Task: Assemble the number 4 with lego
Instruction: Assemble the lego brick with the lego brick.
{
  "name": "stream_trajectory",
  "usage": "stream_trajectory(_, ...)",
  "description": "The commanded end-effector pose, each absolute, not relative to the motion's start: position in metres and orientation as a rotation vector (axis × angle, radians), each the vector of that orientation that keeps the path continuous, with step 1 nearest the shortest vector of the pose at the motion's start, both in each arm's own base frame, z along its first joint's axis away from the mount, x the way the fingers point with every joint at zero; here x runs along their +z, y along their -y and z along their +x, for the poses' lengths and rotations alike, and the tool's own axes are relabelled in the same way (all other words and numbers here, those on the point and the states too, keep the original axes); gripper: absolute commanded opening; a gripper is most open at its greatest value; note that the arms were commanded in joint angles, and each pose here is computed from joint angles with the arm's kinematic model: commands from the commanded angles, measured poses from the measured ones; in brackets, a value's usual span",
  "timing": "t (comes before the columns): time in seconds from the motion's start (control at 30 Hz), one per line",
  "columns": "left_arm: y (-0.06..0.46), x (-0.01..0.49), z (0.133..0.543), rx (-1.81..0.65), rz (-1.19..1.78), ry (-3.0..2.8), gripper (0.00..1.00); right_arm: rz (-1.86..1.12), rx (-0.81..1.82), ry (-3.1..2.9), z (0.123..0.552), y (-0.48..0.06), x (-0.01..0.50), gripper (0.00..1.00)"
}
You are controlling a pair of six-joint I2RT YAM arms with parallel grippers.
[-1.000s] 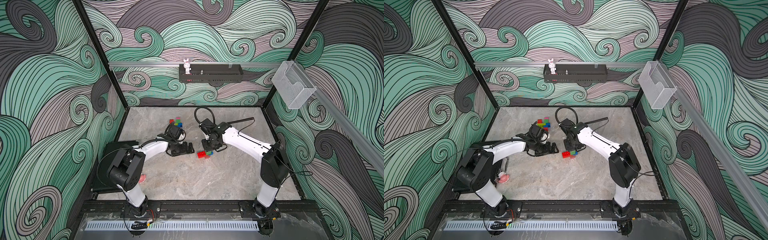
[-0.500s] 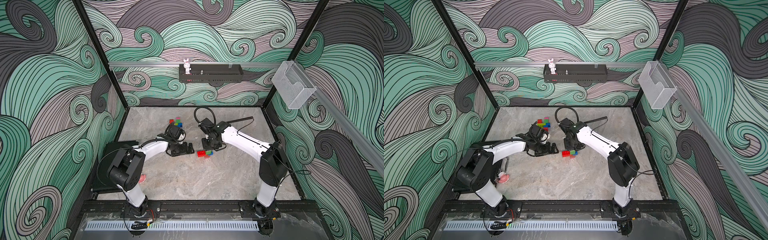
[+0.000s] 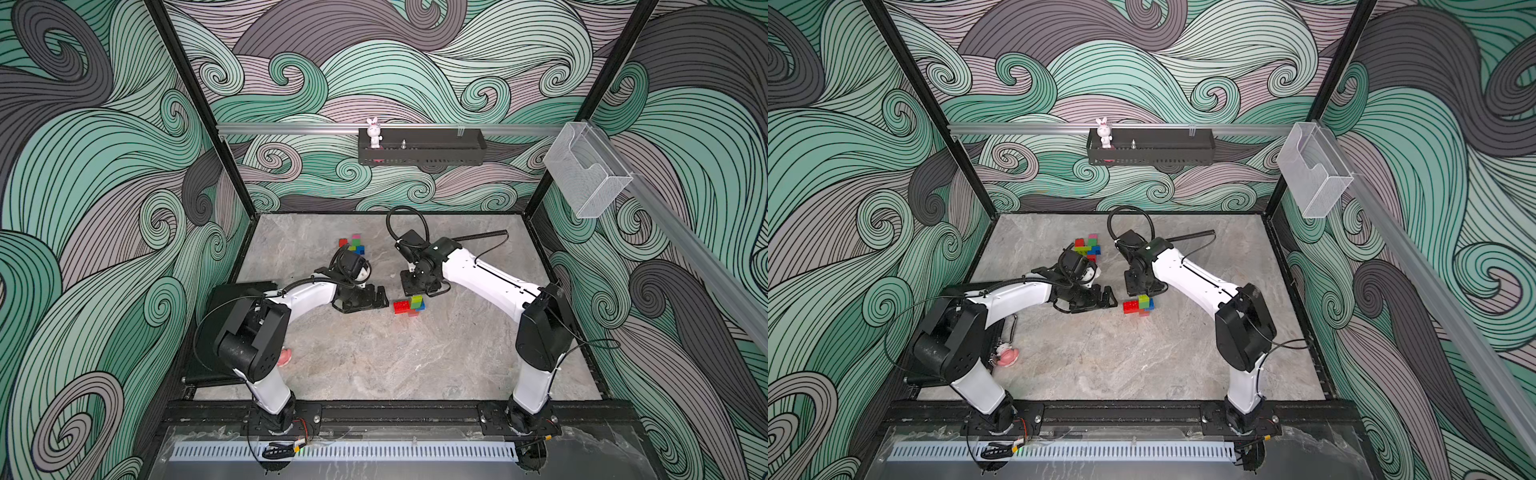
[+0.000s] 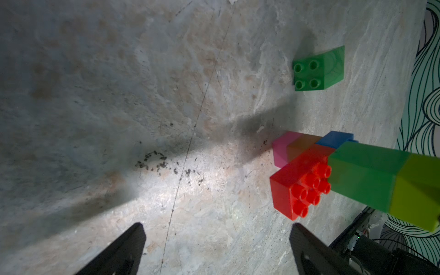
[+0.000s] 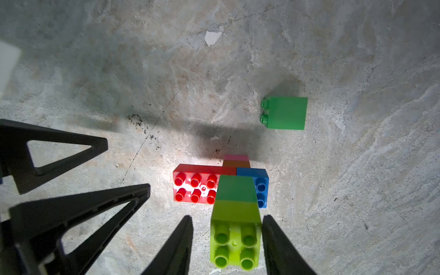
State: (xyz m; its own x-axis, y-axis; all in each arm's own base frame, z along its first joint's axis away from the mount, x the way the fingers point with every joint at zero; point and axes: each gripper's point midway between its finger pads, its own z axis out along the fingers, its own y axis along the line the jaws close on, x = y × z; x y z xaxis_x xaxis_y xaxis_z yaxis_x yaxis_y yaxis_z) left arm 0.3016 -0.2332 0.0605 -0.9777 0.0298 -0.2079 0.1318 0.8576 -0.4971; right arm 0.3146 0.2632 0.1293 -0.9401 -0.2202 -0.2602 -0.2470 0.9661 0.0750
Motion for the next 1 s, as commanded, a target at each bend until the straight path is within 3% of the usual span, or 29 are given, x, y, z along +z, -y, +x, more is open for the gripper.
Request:
stream_trajectory(0.0, 0.239, 0.077, 0.305, -0.800, 0.157, -2.814, 0.99, -0.359, 0.158, -2.836, 0.319, -0.262, 0.143, 0.53)
stream_trajectory(0.13, 0.232, 0.079, 0.307, -0.741, 0.146, -2.807, 0.99, -0.410, 0.138, -2.727, 0.338, -0.239, 0.175, 0.71)
stream_trajectory(0.4, 0.202, 0.099, 0.320, -0.568, 0.025, -2.701, 0.99, -0.821, 0.146, -2.527, 0.384, -0.169, 0.155, 0.79)
stream_trajectory(0.7, 0.187, 0.117, 0.328, -0.511, -0.054, -2.640, 0.99, -1.639, 0.378, -2.179, 0.358, -0.189, 0.088, 0.76)
stream_trajectory(0.97, 0.180, 0.115, 0.328, -0.494, -0.082, -2.642, 0.98, -1.952, 0.363, -1.954, 0.368, -0.199, 0.052, 0.74)
